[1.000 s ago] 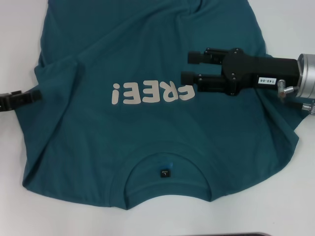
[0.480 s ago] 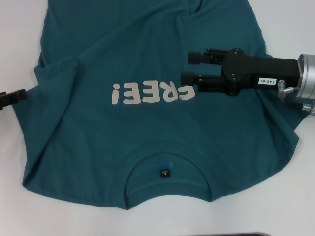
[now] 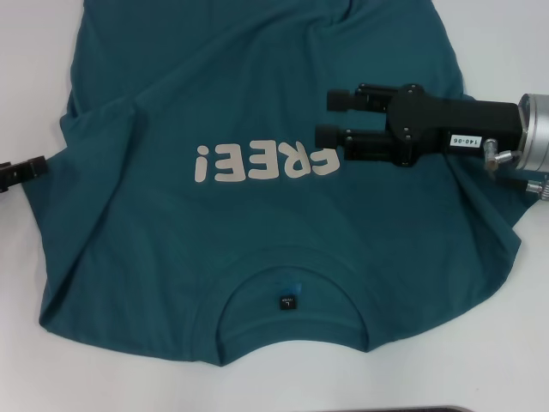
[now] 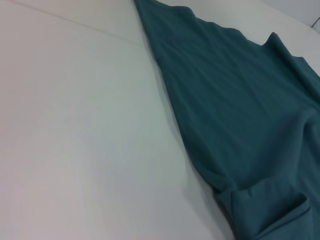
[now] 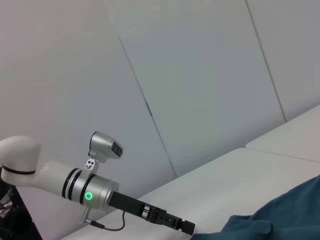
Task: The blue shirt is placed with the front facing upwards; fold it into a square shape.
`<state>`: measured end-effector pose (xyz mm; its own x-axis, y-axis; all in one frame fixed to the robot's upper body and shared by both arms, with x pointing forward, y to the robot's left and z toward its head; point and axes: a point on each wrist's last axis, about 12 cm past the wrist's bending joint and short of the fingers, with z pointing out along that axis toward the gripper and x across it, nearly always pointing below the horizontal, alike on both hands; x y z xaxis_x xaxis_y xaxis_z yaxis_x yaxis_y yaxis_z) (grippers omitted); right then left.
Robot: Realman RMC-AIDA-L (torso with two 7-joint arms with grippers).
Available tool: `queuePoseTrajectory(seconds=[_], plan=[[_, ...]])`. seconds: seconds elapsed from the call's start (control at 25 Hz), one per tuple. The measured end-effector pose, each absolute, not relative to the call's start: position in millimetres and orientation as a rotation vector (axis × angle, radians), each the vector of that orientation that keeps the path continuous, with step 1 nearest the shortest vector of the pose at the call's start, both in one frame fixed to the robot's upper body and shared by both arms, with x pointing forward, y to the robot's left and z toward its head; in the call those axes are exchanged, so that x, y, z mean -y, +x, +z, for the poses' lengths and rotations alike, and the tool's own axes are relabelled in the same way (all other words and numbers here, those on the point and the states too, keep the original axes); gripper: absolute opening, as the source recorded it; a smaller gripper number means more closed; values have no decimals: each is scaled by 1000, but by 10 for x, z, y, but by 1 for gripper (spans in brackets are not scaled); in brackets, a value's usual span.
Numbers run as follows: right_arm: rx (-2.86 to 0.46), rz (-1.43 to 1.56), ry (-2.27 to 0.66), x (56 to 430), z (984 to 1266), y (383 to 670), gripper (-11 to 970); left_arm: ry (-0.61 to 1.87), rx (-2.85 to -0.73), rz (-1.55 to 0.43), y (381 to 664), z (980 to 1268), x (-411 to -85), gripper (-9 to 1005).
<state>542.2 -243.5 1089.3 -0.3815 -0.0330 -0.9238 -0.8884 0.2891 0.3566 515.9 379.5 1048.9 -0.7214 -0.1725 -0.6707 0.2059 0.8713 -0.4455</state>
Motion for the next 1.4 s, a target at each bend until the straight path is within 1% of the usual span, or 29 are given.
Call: queuePoseTrajectory(seconds=[1.4], plan=[[-1666, 1210, -845, 2445, 10901, 5426, 760, 35, -2293, -651, 5161, 10455, -3742, 703]])
